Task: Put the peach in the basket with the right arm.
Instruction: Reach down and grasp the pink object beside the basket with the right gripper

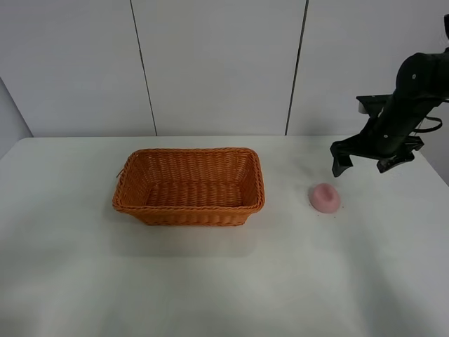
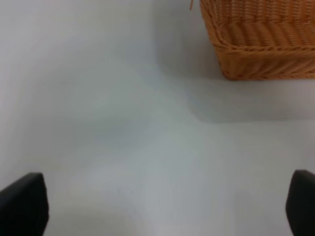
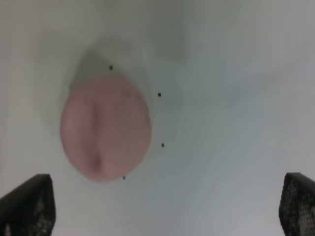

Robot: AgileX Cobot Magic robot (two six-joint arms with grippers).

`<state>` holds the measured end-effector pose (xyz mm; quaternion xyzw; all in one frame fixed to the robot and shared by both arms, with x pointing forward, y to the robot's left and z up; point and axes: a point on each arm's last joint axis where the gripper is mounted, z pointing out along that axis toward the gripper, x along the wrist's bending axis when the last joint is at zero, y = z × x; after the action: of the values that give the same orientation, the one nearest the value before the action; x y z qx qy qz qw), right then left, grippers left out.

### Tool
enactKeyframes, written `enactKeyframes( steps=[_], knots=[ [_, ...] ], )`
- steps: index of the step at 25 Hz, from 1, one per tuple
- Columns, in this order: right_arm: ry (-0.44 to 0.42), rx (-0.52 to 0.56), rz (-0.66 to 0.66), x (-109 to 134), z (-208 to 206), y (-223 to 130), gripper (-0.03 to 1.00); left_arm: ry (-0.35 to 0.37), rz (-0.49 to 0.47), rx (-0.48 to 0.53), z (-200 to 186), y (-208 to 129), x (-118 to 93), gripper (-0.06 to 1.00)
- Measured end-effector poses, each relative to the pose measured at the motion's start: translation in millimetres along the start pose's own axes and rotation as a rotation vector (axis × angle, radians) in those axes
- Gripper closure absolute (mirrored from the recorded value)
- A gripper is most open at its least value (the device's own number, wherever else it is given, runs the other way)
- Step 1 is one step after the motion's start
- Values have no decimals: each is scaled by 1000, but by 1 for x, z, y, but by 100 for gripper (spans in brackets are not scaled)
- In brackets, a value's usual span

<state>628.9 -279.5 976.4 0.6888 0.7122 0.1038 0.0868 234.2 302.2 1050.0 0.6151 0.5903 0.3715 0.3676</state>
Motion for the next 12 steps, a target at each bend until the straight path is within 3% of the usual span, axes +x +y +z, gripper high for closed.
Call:
enactKeyframes(
  steps=[7,12],
  knots=[
    [21,-34,-75,31,2,10,27,0,0,0,0,0,0,-5],
    [25,-58,-75,34,2,12,27,0,0,0,0,0,0,-5]
  ],
)
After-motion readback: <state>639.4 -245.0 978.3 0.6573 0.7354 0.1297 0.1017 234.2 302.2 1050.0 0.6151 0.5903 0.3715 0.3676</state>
